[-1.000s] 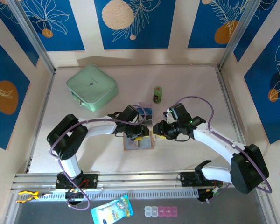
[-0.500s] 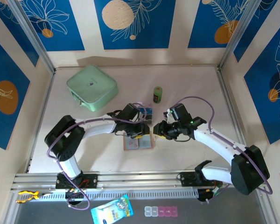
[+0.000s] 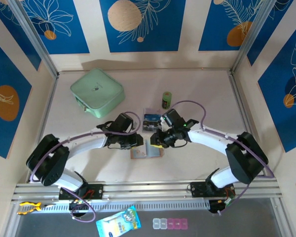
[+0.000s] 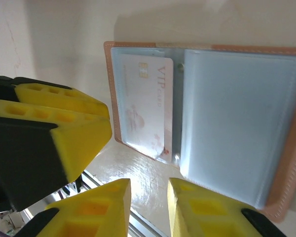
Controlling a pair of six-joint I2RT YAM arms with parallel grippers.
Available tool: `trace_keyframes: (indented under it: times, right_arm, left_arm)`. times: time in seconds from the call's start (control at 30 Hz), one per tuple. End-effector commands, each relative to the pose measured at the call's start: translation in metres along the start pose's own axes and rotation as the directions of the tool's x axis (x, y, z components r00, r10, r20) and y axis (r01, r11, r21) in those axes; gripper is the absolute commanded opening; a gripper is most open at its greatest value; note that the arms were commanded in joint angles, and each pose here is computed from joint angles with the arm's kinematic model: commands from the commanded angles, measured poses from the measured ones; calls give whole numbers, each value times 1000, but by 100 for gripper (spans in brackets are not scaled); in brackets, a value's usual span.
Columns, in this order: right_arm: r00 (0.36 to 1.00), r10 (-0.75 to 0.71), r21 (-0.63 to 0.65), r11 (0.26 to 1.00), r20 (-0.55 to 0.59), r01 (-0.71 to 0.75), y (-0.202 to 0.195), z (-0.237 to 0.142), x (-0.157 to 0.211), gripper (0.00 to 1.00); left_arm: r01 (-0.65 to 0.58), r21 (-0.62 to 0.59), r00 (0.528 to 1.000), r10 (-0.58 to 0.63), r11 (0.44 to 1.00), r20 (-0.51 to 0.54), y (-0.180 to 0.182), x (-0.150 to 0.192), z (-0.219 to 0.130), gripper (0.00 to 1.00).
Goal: Take the credit cards out of the card holder
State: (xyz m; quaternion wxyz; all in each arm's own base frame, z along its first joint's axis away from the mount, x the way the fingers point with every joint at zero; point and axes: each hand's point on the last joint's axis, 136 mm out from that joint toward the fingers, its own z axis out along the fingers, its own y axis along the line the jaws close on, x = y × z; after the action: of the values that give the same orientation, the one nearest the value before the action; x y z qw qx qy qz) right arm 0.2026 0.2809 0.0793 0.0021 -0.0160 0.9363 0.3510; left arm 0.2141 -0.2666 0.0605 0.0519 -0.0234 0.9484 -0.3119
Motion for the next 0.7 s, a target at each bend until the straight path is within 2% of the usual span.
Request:
trace_keyframes:
  times: [0.0,0.13,0.33,0.67]
  right_arm:
    - [1000,-11,-28,1000,-21,10,14,8,-2,25]
    - [999,-15,-18,1000,-39,14,14,19,-3,23]
    - [998,-10,-13,1000,-58,9,12,29,-4,21]
    - [996,-11,-17,1000,-83,10,15,39,-6,20]
  left_arm:
    - [9,-8,1000,-9,1000,8,10,1,-3,20]
    - [22,-16,1000,-22,1000,-3,16,1,3,12]
    - [33,-37,999,-34,999,-8,27,3,8,6]
    - [49,-66,999,-50,997,-21,43,9,14,3]
